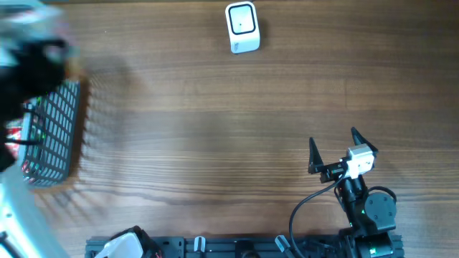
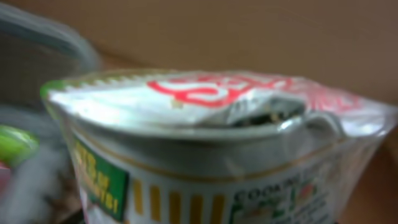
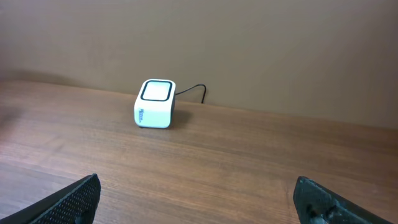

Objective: Scan the item barcode
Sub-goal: 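Carry the cup noodles with the left gripper toward the table centre, then lower the cup noodles onto the table and open the left gripper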

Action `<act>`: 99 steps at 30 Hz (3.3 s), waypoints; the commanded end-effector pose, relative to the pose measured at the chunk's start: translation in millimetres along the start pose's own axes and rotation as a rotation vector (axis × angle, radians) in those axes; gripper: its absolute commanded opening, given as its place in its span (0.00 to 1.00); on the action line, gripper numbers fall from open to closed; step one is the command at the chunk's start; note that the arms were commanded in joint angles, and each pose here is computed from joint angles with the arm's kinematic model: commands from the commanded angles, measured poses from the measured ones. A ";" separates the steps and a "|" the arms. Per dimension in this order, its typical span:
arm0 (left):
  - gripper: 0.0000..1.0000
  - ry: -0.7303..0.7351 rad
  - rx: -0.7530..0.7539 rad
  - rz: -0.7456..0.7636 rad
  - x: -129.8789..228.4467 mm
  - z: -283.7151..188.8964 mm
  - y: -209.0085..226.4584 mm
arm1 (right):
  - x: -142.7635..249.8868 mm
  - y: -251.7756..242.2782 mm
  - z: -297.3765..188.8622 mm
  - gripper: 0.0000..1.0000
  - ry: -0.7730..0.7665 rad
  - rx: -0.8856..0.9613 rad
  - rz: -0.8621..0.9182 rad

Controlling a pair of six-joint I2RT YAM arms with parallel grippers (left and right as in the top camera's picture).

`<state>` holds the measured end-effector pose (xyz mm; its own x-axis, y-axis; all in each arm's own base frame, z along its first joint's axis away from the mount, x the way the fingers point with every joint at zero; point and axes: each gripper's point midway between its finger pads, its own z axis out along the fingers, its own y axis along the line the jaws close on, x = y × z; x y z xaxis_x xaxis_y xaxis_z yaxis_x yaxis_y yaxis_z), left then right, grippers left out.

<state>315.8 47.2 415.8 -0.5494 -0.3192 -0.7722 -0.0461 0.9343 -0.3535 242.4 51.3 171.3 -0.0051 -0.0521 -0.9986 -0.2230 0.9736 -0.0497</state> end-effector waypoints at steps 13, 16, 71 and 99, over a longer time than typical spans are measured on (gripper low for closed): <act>0.55 0.907 0.234 0.125 295.0 194.3 -171.7 | -1.0 -2.6 -0.3 1.00 -0.005 0.013 -0.002; 0.56 0.951 0.220 0.173 355.3 223.2 -197.3 | -1.1 -2.7 -0.3 0.99 -0.005 0.013 -0.002; 1.00 0.847 0.232 0.323 360.4 210.3 -212.2 | -0.9 -2.6 -0.2 1.00 -0.005 0.013 -0.002; 0.86 0.923 0.258 0.269 468.1 223.3 -272.2 | -0.9 -2.6 -0.2 1.00 -0.005 0.013 -0.002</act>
<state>256.9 -394.5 39.9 -0.9467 0.2685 -0.1780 0.3204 0.8425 -0.4330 242.5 50.8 171.2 -0.0056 -0.0522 -0.9986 -0.2200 0.9742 -0.0497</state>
